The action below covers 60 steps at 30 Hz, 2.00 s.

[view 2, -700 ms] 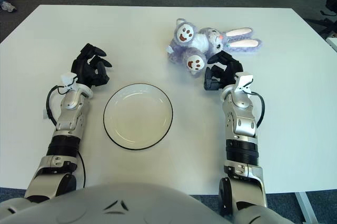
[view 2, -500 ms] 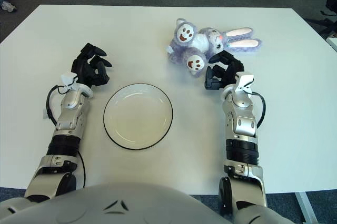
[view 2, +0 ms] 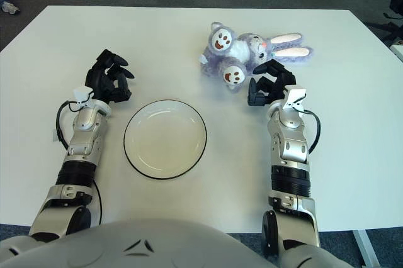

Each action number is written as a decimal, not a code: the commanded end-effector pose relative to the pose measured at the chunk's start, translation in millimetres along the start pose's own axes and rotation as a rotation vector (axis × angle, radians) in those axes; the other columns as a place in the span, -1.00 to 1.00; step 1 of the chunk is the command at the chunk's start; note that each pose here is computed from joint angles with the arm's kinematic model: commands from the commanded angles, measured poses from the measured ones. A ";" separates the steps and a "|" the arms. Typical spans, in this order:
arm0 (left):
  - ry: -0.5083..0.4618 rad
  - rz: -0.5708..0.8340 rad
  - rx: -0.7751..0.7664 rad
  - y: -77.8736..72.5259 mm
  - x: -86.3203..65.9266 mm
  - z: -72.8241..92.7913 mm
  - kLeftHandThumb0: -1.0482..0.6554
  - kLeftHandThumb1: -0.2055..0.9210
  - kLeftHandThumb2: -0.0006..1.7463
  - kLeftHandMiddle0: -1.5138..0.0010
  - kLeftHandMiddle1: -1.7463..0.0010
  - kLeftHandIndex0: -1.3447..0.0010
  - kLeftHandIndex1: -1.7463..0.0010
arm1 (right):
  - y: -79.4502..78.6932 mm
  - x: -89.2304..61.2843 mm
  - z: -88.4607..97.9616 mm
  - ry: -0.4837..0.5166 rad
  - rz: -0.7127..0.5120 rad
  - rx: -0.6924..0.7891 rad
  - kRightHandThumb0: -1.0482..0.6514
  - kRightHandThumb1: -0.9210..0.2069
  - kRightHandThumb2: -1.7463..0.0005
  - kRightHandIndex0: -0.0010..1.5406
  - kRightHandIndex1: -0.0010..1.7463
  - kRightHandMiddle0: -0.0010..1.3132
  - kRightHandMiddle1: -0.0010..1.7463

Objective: Put the doll into the plate.

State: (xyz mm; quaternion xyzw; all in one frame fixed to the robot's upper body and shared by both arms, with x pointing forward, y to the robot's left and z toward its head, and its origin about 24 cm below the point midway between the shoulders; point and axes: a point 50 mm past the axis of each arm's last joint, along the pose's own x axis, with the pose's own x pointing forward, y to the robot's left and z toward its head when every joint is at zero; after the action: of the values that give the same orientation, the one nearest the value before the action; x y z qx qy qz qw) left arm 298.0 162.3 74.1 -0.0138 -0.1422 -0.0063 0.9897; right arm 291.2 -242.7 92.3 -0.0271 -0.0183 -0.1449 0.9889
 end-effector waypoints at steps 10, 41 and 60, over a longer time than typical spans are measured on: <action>-0.146 -0.048 0.156 -8.7 12.1 19.7 0.22 -0.16 0.58 0.29 -1.00 0.23 -1.00 | -20.4 4.0 29.5 -0.213 -0.076 -0.145 0.21 0.58 -0.79 0.09 1.00 0.11 0.70; -0.193 -0.249 0.290 -33.9 28.3 40.1 0.01 0.47 -0.18 0.46 -0.31 1.00 -0.26 | -21.6 7.8 56.3 -0.301 0.024 -0.558 0.22 0.00 -0.45 -0.37 1.00 -0.31 0.97; -0.243 -0.287 0.386 -51.8 37.8 45.4 -0.50 0.24 -0.06 0.68 0.16 1.00 0.14 | -18.1 14.3 59.7 -0.326 0.117 -0.784 -0.61 -0.23 0.11 0.56 1.00 -0.99 0.35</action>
State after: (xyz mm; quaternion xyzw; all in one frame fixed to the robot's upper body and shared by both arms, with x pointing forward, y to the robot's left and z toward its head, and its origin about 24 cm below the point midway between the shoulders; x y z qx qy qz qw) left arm 317.5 114.5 125.1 0.1810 -0.2474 -0.1178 0.9445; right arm 294.3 -261.1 146.0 -0.3996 -0.1038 -0.0869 0.9066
